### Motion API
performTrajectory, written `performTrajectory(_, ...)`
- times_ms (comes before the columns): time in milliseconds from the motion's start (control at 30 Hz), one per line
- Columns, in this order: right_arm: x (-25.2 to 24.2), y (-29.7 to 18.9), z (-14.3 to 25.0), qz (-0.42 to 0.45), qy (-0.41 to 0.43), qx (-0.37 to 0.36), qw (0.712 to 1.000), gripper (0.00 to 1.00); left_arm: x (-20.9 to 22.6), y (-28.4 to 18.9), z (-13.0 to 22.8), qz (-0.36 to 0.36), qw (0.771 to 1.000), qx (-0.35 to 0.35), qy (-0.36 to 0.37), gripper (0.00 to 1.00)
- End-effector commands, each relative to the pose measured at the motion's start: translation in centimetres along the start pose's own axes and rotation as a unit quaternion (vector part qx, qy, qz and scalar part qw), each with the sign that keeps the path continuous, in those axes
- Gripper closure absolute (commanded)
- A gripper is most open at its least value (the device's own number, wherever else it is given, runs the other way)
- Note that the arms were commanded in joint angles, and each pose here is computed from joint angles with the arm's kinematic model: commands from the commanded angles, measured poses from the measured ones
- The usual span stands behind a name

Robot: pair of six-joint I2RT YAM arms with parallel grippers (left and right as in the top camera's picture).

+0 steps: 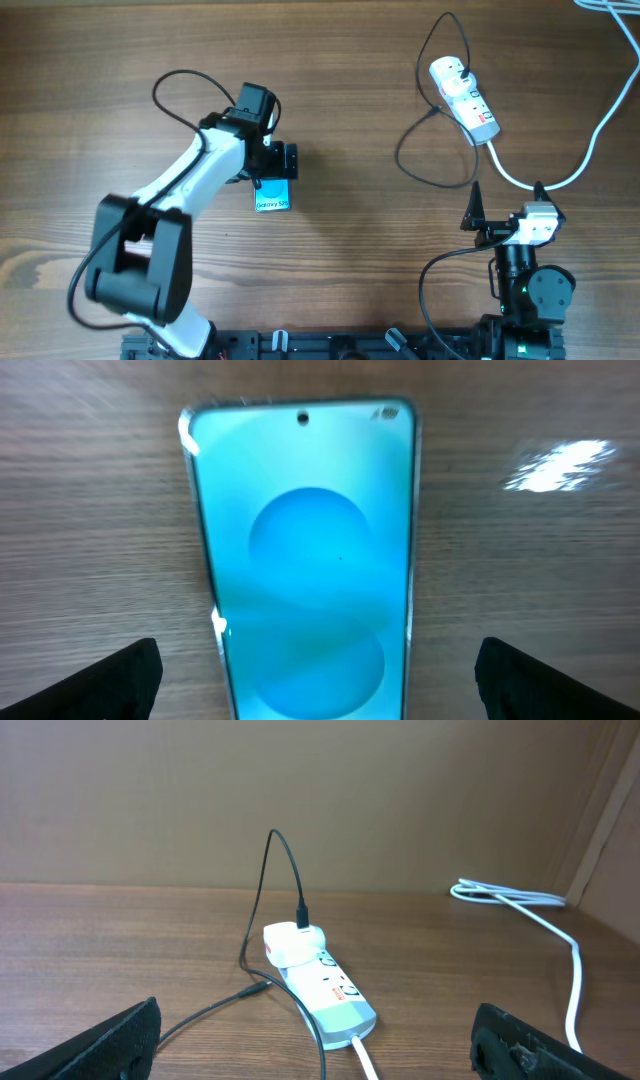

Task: Plug charger to phone and switch on socket
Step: 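Move the left gripper over the Galaxy S25 phone and lower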

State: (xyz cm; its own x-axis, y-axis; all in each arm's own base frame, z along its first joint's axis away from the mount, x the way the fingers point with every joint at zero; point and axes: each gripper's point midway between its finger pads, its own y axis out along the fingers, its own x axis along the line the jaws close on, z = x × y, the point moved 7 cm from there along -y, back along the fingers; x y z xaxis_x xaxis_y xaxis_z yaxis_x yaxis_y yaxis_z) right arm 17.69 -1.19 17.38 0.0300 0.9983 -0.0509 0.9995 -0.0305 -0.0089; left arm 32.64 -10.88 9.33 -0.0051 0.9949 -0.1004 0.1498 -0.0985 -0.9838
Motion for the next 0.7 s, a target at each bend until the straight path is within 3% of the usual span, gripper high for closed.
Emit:
performTrajectory(0,0.2,-0.1,-0.2,-0.008,-0.005,-0.008,1.000,0.00,0.0,1.6,0.1,-0.017,1.000,0.019,-0.007,0.00)
performTrajectory(667,0.2,-0.1,-0.2,-0.008,-0.005,-0.008,1.000,0.00,0.3,3.5,1.1,-0.026,0.997,0.044,-0.055,0.00)
